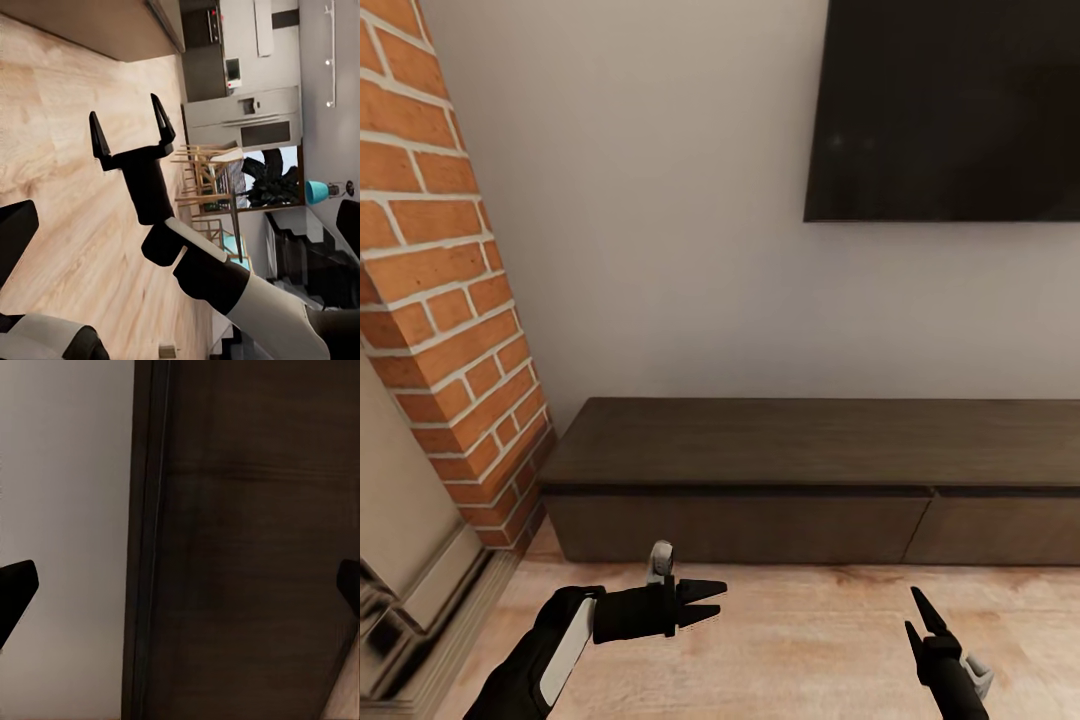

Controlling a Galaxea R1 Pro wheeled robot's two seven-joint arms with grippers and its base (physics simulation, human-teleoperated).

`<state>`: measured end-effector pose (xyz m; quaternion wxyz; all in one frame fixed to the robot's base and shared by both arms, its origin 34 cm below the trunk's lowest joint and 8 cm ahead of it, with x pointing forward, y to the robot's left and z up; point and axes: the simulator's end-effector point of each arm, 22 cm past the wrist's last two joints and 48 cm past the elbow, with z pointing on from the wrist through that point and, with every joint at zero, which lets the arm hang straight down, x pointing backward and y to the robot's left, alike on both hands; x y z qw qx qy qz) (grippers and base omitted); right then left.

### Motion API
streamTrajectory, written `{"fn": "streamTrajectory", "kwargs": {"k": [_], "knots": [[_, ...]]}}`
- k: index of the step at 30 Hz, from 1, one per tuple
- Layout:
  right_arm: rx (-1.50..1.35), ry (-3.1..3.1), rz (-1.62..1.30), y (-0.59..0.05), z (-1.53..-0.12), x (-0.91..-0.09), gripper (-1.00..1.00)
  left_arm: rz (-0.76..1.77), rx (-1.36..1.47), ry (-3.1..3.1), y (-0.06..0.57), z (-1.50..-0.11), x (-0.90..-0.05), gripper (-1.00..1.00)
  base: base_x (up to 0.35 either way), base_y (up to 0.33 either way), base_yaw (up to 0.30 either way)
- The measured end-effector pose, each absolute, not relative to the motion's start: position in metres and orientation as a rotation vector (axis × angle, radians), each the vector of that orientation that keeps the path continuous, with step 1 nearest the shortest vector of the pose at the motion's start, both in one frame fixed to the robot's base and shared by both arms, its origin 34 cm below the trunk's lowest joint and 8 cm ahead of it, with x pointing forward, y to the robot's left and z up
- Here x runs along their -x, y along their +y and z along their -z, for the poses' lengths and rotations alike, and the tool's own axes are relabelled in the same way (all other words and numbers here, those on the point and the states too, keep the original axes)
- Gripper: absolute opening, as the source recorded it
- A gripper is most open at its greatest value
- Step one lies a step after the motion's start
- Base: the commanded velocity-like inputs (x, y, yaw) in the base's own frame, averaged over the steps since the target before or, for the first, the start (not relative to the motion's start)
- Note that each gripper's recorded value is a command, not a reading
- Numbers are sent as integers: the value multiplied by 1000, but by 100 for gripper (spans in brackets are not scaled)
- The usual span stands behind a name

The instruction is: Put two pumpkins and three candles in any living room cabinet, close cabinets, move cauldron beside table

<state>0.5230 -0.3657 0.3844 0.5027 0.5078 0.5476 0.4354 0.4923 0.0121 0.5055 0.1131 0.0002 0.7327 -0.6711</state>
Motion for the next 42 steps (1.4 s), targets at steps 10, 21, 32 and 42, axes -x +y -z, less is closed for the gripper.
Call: {"fn": "streamTrajectory", "kwargs": {"k": [10, 21, 32, 42], "knots": [[-1175, 1268, -1091, -365, -401, -524, 100, 1969, -1, 2149, 12, -506, -492, 100, 321, 0, 0], [-1181, 1275, -1086, -365, -399, -524, 100, 1969, 0, 2149, 12, -505, -492, 100, 328, 0, 0], [-1182, 1277, -1084, -365, -398, -524, 100, 1969, 0, 2150, 12, -505, -492, 100, 188, 0, 0], [-1183, 1278, -1083, -365, -398, -524, 100, 1970, -2, 2147, 11, -506, -492, 100, 84, 0, 0]]}}
